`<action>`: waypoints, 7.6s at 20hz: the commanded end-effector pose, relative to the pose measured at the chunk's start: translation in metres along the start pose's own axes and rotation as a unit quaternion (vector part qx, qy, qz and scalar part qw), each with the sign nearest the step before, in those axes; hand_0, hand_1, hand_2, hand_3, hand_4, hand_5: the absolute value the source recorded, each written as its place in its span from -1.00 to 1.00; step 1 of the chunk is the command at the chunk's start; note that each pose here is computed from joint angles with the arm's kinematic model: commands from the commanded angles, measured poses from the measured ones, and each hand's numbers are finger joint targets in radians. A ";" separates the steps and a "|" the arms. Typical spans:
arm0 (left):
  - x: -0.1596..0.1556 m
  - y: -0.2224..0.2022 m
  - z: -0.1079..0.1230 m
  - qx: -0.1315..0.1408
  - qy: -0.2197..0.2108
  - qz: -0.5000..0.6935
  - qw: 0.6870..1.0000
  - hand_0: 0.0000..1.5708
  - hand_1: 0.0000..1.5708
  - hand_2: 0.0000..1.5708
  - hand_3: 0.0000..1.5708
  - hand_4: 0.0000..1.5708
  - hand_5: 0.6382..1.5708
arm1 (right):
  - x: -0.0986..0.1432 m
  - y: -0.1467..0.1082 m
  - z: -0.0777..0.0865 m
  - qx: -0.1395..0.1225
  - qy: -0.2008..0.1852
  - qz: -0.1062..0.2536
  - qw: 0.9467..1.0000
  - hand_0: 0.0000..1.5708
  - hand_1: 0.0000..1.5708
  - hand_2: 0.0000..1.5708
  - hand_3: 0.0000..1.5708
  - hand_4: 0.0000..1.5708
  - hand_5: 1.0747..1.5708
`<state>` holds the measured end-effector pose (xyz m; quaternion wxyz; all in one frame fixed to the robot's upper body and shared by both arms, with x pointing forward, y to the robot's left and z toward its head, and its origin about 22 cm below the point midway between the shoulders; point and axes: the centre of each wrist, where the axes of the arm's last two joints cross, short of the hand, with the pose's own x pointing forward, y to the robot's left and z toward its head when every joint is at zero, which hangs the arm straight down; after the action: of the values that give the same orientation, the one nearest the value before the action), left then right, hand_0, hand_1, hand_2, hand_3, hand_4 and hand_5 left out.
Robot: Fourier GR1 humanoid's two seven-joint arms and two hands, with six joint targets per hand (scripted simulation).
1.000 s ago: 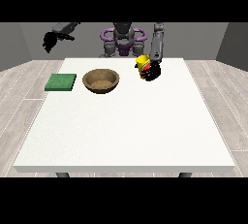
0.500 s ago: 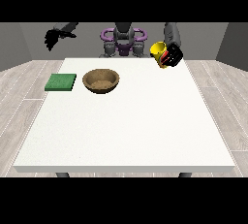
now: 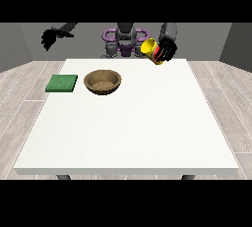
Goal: Pick the cup and pour the ball into the bowl, then pick the bowl and place it on the pad
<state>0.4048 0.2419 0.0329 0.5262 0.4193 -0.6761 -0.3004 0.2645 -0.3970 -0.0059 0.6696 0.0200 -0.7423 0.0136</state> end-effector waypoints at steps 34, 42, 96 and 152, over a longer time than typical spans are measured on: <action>0.173 -0.076 0.017 -0.071 -0.291 -0.558 0.774 0.84 0.84 1.00 1.00 0.95 0.07 | -0.008 -0.024 -0.002 -0.023 0.060 -0.022 0.998 -1.00 -1.00 -1.00 -1.00 -1.00 0.99; 0.148 -0.045 0.006 -0.015 -0.029 -0.059 0.998 0.30 0.30 0.60 0.20 0.77 0.42 | -0.014 -0.024 0.007 -0.066 0.061 -0.020 0.996 -1.00 -1.00 -1.00 -1.00 -0.71 0.98; 0.035 0.024 0.055 -0.074 -0.071 0.444 0.890 -1.00 -1.00 -1.00 -1.00 0.22 0.68 | -0.067 0.080 -0.070 -0.262 0.214 0.219 0.915 1.00 1.00 1.00 0.33 0.10 0.98; -0.101 0.134 0.063 -0.017 -0.009 0.471 0.882 -1.00 -1.00 -1.00 -1.00 0.15 0.97 | 0.072 -0.074 -0.086 -0.292 0.229 0.176 0.912 -1.00 -1.00 -1.00 -1.00 -1.00 0.13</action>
<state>0.3116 0.4357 0.1018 0.5702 0.0625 -0.8189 -0.0199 0.3411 -0.4697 0.0682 0.7657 -0.3161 -0.5518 -0.0966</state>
